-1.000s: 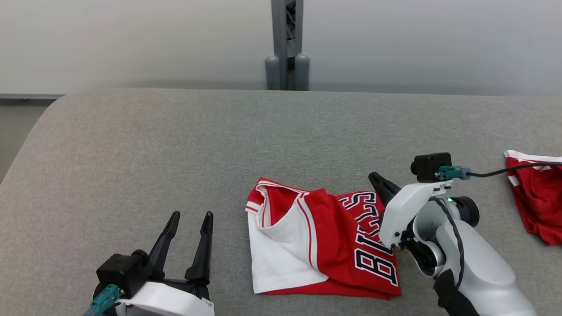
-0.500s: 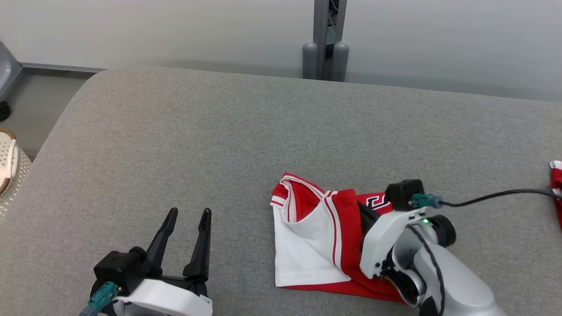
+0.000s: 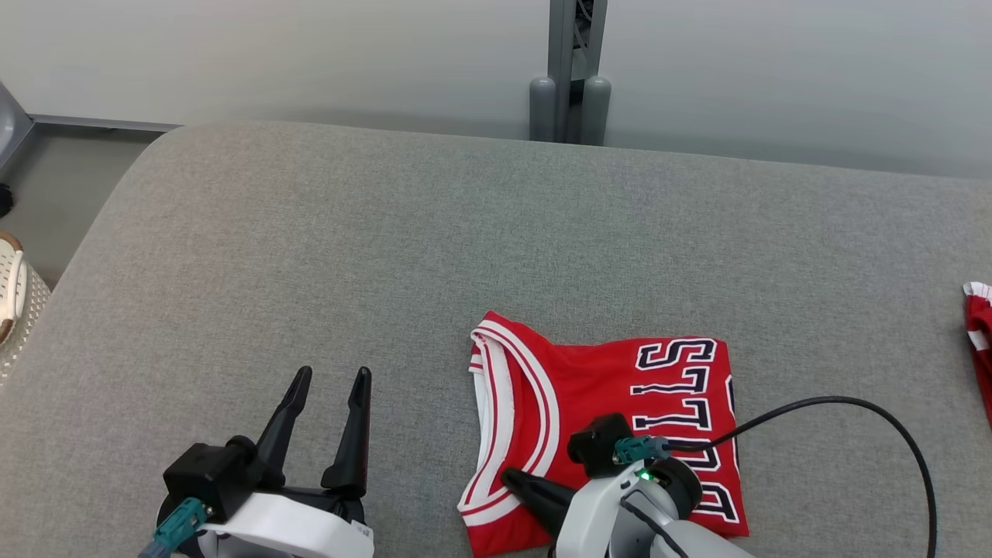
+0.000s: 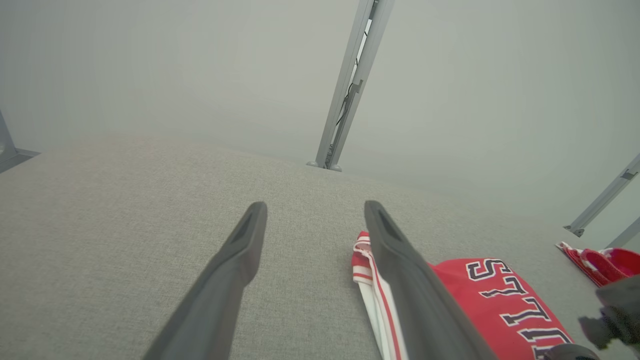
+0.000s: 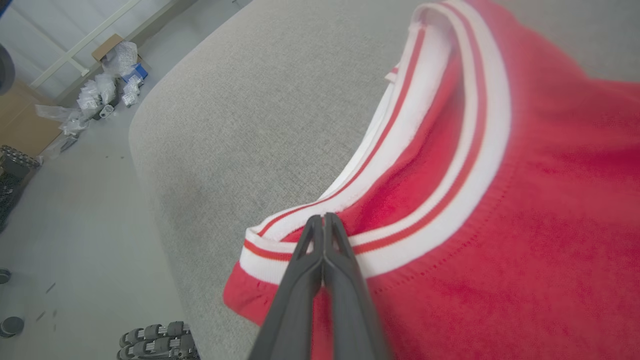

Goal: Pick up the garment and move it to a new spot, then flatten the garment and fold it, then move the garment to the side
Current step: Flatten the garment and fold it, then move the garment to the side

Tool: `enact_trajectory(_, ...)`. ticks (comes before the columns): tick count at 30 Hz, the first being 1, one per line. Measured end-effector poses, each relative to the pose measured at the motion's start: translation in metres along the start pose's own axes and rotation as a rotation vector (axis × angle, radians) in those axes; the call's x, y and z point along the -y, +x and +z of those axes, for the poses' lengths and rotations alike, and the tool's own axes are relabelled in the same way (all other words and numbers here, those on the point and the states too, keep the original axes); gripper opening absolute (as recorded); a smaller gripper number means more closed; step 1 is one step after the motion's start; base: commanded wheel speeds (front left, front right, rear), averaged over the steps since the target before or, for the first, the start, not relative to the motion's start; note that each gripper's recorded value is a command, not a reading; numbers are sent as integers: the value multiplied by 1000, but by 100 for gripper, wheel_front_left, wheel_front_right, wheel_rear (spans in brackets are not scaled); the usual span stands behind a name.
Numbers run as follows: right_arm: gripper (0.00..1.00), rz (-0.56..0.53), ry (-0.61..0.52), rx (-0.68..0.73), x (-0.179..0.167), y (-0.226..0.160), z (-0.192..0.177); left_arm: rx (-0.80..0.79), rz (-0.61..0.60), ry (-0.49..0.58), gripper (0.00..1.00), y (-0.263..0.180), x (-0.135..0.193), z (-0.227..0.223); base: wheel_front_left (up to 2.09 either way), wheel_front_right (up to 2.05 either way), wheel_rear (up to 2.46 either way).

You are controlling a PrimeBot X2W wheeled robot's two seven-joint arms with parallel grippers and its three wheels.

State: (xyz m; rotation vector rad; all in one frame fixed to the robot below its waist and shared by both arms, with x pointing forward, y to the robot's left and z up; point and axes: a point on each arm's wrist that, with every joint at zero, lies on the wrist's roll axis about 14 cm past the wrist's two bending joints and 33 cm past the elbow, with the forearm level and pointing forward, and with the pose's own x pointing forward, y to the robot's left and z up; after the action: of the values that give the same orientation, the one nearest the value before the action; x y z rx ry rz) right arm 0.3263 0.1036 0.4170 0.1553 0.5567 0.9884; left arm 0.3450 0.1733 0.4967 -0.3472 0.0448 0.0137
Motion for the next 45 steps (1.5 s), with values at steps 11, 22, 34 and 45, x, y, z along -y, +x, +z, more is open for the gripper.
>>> enact_trajectory(11, 0, -33, -75, 189, 10, -7, 55, 3, -9, 3, 100, -1, 3, 1, 0, 0, 0)
enact_trajectory(22, 100, -303, -161, 377, 86, -82, 118, -17, -78, 3, 100, -3, 24, -4, 0, 0, 0)
enact_trajectory(34, 100, -522, -54, 183, 134, -156, 65, -33, -123, 15, 100, -1, 39, -8, 0, 0, 0)
enact_trajectory(45, 100, -476, 187, -37, 143, -131, 15, -45, -75, 2, 100, 0, 26, -14, 0, 0, 0)
